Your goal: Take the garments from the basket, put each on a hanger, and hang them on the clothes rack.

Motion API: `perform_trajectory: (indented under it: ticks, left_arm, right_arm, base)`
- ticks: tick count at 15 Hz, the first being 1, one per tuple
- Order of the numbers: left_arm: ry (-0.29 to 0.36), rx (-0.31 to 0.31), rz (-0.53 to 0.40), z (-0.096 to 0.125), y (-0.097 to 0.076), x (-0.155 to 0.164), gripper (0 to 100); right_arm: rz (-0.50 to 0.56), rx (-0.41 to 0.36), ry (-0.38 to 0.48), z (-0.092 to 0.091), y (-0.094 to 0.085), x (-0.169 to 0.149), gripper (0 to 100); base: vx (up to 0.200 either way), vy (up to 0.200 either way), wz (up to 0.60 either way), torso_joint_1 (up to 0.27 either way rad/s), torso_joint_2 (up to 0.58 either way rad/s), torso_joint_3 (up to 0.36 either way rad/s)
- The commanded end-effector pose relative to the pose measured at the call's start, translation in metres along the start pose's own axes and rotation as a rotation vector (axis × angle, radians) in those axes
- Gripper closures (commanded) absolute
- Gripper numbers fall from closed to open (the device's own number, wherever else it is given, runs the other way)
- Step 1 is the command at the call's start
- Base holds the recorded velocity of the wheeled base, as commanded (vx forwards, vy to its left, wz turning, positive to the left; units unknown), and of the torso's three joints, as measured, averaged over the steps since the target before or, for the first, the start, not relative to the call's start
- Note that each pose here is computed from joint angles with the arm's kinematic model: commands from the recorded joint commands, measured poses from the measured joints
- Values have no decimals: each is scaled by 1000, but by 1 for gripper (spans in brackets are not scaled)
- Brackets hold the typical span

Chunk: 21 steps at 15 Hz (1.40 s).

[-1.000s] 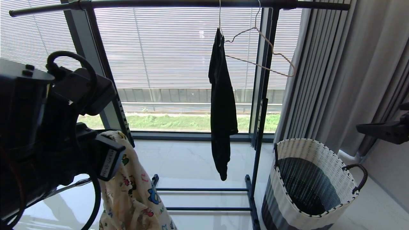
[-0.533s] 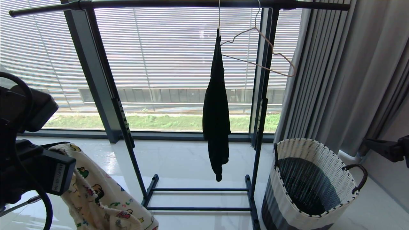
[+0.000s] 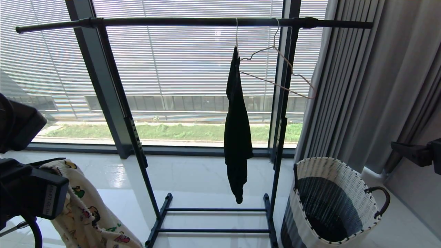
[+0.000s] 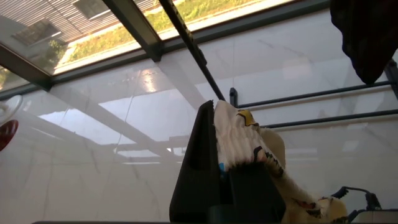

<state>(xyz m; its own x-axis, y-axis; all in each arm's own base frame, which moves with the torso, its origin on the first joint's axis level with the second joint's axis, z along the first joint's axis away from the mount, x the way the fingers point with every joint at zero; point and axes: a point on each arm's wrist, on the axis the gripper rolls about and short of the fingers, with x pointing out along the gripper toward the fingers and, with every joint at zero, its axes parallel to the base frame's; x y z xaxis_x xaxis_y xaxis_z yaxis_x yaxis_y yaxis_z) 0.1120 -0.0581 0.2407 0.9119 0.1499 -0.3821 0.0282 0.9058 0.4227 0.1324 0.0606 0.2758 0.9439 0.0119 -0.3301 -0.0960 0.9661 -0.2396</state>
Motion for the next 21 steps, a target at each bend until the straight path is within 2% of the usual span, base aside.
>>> perform_trajectory:
  ticks: [1,19,21]
  left_arm:
    - [1,1,1,0,0,0,100]
    - [3,3,1,-2,0,0,100]
    - [-2,0,3,-2,1,-1,100]
  right_arm:
    - [0,-1,2,0,1,1,0]
    - [-5,19,-26,3,2,7,0]
    - [7,19,-30,4,2,7,0]
  base:
    - [0,0,0,178,-481,-281]
    - [0,0,0,198,-465,-268]
    - [0,200,0,36,-80,-44]
